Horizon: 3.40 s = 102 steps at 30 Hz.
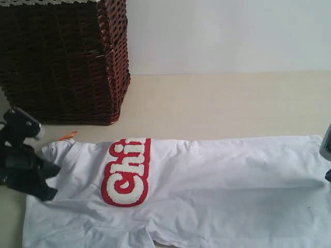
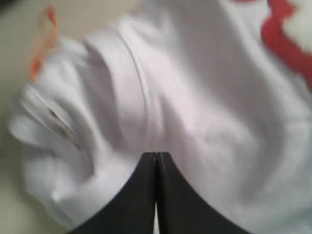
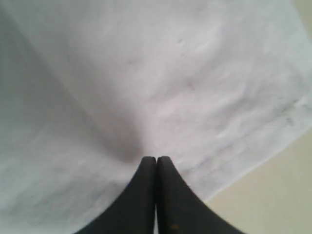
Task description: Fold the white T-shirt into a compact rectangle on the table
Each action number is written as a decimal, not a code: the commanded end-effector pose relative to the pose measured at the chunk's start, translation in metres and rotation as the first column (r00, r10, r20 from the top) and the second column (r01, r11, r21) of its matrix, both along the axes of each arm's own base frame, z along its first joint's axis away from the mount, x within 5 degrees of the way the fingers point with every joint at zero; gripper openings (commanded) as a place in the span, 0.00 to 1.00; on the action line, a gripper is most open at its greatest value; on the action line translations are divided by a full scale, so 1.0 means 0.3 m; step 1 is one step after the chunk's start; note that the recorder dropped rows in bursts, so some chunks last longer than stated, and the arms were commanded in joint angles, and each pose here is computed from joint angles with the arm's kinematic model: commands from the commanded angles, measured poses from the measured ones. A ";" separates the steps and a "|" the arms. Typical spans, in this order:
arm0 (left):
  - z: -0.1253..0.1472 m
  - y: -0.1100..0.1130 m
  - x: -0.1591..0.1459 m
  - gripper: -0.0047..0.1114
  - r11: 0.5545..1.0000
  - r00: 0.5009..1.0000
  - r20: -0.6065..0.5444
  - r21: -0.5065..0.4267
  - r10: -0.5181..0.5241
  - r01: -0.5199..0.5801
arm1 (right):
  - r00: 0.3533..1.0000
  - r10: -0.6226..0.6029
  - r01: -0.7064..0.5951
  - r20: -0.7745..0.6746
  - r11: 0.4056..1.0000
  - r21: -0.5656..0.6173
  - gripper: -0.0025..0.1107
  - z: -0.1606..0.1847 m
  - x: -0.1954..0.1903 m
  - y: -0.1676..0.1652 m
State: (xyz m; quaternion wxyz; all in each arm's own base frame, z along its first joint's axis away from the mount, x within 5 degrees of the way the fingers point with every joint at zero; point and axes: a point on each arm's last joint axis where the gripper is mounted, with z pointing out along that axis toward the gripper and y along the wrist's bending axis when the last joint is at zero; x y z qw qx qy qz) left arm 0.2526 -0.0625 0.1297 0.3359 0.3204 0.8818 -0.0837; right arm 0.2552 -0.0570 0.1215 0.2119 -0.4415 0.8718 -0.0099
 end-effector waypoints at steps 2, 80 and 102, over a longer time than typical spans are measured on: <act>0.250 -0.012 0.103 0.04 0.990 0.960 0.267 -0.128 0.088 -0.055 | 0.985 0.012 -0.003 0.173 0.999 -0.052 0.02 0.163 0.015 -0.005; 0.460 0.177 -0.342 0.04 0.822 0.723 0.391 -0.288 0.569 -0.490 | 0.606 -0.492 -0.021 0.625 0.775 0.631 0.40 0.275 -0.681 0.278; 0.497 0.193 -0.387 0.04 0.809 0.678 0.442 -0.320 0.588 -0.493 | 0.702 -0.537 -0.014 0.468 0.646 0.763 0.40 0.249 -0.689 0.296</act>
